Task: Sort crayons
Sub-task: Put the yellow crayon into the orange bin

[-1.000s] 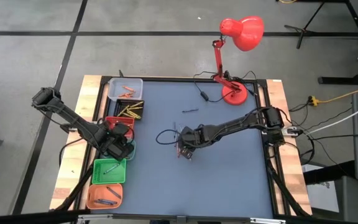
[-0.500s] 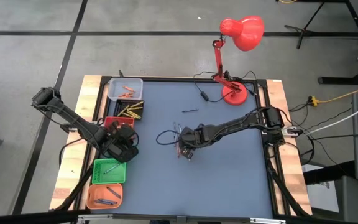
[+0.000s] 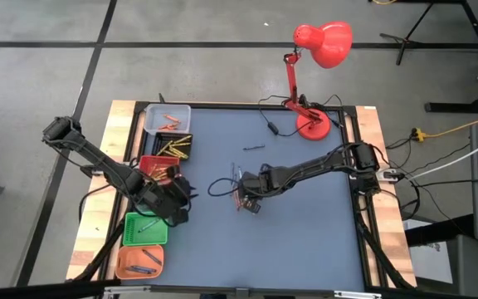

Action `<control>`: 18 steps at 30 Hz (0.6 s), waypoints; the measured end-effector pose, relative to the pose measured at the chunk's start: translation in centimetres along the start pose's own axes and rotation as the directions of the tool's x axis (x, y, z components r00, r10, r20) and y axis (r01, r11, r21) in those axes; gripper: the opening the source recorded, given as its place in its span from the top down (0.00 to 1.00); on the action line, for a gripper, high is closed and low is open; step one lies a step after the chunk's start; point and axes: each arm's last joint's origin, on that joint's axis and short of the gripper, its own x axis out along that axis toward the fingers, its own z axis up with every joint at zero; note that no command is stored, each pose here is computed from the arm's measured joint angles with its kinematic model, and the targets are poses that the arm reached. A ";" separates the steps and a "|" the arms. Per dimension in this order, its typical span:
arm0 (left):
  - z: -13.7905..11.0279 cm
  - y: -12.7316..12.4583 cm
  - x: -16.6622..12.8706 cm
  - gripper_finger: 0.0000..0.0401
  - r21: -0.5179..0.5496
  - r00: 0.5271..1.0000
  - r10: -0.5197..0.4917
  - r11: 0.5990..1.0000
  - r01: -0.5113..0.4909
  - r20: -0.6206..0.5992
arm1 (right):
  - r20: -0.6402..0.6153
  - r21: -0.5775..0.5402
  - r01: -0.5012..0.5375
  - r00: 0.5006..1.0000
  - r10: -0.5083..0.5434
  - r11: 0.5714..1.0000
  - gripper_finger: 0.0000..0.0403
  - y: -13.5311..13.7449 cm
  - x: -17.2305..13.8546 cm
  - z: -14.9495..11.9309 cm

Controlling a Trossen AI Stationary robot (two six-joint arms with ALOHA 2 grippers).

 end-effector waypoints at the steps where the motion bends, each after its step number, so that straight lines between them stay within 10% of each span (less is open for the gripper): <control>1: 0.1 -0.1 0.0 0.79 0.011 1.000 -0.014 1.000 0.014 0.008 | 0.001 -0.007 -0.002 1.000 0.002 1.000 0.96 0.0 -0.1 0.1; 10: 0.6 -0.6 0.0 0.79 0.047 0.994 -0.104 0.994 0.102 0.031 | 0.159 -0.050 -0.111 0.980 0.117 0.993 0.96 1.3 -2.1 3.3; 18: 0.7 -0.6 0.0 0.79 0.045 0.994 -0.106 0.994 0.104 0.034 | 0.367 -0.197 -0.296 0.862 0.350 0.935 0.96 2.8 -3.3 5.8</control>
